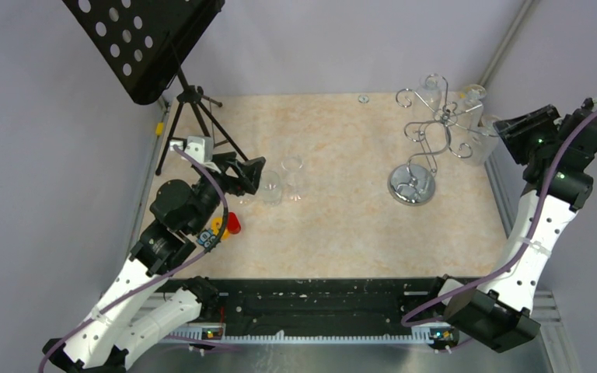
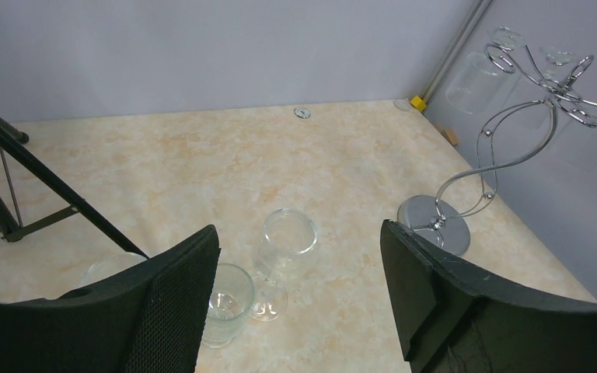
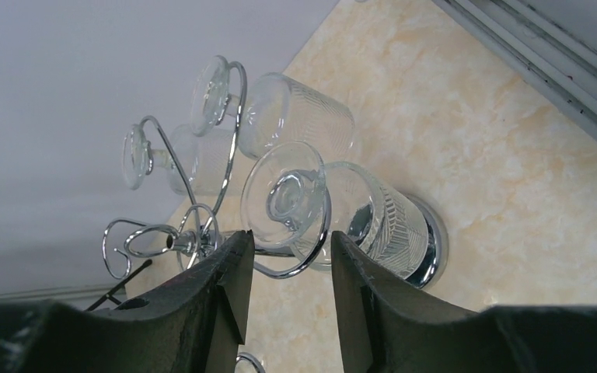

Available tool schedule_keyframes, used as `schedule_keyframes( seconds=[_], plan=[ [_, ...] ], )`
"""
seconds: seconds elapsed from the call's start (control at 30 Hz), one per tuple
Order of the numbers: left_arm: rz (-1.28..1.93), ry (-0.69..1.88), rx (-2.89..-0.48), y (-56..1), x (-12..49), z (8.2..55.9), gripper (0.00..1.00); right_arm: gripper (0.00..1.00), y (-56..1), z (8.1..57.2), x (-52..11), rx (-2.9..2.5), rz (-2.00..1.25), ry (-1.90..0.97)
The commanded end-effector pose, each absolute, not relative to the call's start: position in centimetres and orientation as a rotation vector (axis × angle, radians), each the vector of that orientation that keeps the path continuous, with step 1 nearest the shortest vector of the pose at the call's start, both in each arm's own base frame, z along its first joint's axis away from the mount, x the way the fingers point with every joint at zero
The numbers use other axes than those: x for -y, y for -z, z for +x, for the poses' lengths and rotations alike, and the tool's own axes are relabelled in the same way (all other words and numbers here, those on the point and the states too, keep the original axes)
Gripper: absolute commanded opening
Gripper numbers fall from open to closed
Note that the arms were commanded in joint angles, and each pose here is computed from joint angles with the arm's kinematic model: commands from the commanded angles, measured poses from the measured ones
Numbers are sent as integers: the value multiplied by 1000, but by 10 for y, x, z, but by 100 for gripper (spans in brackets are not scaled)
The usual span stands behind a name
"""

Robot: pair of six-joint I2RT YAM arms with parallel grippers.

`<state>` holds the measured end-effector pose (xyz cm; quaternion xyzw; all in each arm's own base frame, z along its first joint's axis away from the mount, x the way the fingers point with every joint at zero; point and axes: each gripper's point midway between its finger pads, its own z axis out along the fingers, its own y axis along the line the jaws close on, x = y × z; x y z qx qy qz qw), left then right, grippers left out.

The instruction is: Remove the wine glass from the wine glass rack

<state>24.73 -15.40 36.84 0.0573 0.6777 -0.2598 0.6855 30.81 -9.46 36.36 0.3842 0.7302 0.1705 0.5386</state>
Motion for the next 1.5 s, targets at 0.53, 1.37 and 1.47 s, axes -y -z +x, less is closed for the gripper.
schedule_keyframes(
  seconds=[0.53, 1.37, 1.47],
  plan=[
    [105, 578, -1497, -373, 151, 249, 80, 43, -356, 316, 111, -1698, 927, -350],
    [97, 555, -1493, -373, 146, 248, 80, 18, -381, 339, 99, -1622, 699, -442],
    [97, 555, -1492, -374, 146, 248, 80, 17, -382, 339, 98, -1616, 705, -456]
  ],
)
